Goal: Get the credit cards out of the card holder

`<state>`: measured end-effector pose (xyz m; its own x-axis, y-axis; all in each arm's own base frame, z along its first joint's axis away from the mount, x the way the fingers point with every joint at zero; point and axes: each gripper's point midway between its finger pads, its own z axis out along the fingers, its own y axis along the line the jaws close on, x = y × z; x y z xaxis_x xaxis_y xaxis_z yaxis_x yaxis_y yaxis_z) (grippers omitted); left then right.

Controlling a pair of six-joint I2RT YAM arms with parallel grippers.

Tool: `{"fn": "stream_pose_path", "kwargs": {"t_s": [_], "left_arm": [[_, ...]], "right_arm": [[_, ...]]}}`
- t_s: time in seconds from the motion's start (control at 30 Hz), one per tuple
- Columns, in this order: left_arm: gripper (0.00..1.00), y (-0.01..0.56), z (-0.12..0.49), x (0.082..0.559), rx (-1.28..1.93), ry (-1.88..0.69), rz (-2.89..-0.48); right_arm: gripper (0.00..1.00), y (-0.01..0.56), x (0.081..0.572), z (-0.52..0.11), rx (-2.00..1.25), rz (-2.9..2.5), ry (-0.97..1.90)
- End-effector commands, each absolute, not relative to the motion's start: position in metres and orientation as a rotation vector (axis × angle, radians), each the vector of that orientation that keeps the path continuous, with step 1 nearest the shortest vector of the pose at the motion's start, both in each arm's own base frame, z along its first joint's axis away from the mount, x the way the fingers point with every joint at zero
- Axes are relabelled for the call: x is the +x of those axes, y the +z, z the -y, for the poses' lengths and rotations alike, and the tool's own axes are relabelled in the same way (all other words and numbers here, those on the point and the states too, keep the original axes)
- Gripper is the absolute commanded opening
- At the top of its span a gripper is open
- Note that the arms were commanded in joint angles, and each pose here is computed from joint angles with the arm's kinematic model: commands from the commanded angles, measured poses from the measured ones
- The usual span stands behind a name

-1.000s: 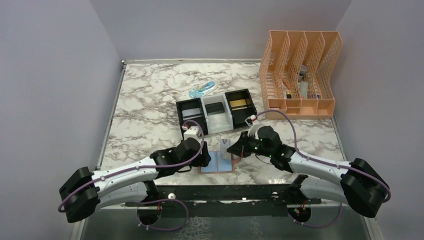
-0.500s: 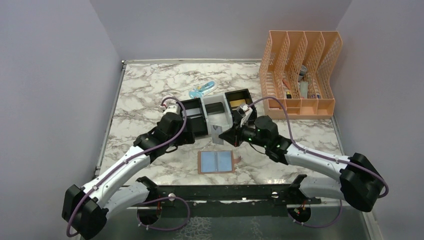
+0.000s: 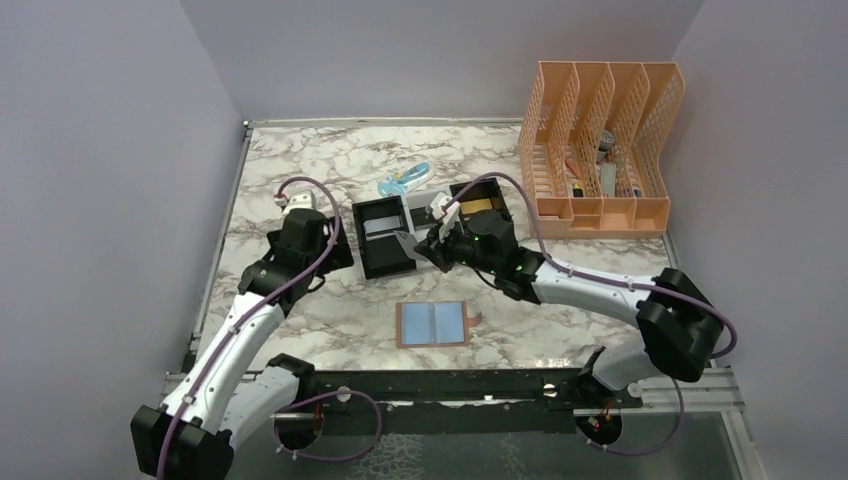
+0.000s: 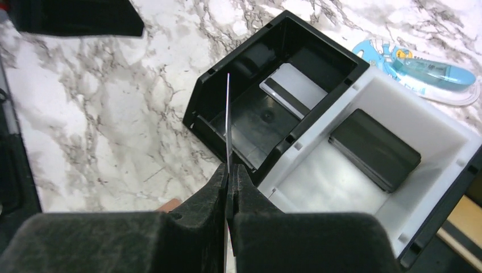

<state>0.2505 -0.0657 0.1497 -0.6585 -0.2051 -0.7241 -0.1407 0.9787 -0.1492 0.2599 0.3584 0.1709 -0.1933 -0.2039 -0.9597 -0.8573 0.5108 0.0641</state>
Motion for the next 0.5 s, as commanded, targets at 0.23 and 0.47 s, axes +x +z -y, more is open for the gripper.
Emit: {"fn": "stream_pose_path", "kwargs": {"t_s": [0.23,0.47], "left_arm": [[0.99,0.175,0.021,0.237,-0.428,0.022,-2.133],[0.99,0.185,0.019,0.234,-0.433,0.001,-2.089]], "right_arm": [[0.01,0.178,0.307,-0.401,-1.101,-1.504,0.467],[0.01,0.157,0.326,-0.415,-1.281,-1.4,0.273]]}}
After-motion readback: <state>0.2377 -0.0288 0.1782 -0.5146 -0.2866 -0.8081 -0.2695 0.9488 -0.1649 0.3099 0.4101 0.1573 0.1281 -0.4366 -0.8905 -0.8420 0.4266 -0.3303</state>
